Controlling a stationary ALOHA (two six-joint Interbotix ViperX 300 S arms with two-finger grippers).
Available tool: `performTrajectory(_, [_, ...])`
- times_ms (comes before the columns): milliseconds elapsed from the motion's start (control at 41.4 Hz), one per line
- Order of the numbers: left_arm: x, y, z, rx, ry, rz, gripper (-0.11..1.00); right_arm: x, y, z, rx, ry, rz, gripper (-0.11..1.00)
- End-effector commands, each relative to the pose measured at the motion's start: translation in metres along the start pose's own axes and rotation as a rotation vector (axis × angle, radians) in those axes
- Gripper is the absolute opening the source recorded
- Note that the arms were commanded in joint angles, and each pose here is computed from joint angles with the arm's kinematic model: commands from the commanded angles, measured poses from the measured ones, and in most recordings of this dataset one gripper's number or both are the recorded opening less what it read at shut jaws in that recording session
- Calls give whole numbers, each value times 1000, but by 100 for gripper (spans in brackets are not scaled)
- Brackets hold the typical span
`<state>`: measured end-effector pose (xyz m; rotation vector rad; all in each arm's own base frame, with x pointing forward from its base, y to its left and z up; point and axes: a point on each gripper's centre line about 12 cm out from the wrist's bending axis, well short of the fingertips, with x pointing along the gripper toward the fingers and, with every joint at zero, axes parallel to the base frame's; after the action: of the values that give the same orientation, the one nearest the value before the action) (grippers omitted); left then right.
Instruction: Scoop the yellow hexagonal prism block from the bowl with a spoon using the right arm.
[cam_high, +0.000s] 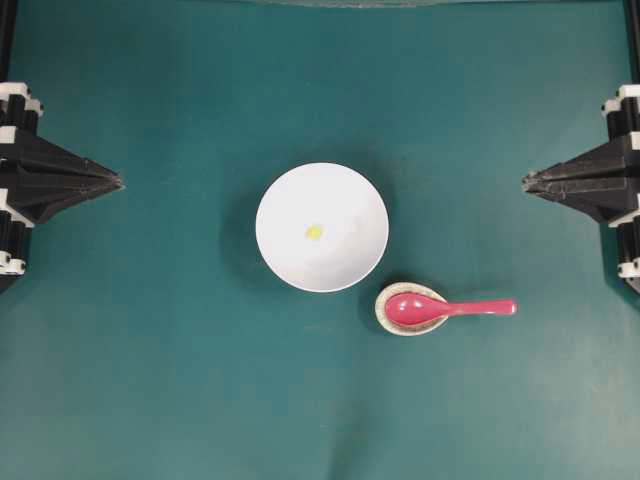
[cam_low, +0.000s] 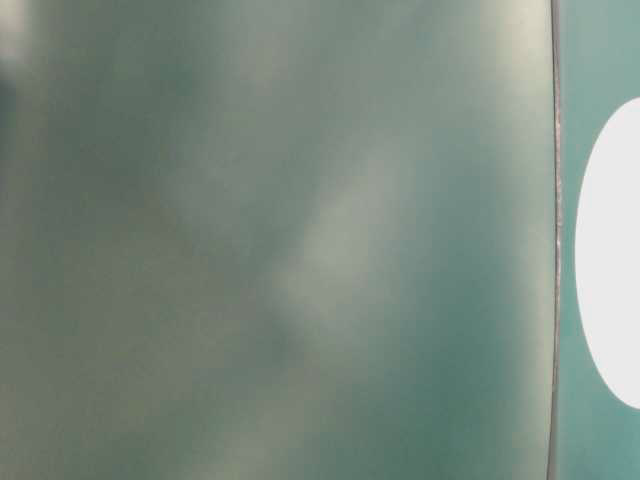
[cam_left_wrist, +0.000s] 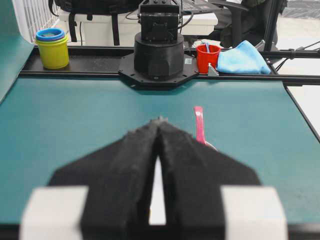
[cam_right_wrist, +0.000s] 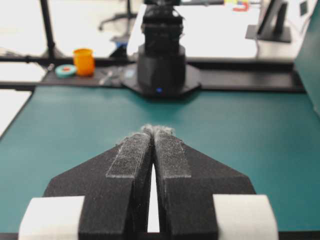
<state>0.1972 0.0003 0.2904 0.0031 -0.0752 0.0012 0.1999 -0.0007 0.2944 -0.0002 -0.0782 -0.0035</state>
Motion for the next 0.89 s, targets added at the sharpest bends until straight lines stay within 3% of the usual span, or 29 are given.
performTrajectory(0, [3, -1, 16, -5, -40, -4, -1, 1, -1, 9, -26, -28, -2, 0])
performTrajectory(24, [3, -1, 17, -10, -41, -5, -1, 2, 0, 12, -35, -31, 1, 0])
performTrajectory(48, [3, -1, 17, -10, -40, -4, 11, 2, 0, 12, -38, -31, 1, 0])
performTrajectory(870, [3, -1, 15, -7, -23, -5, 11, 6, 0, 10, -51, -15, 3, 1])
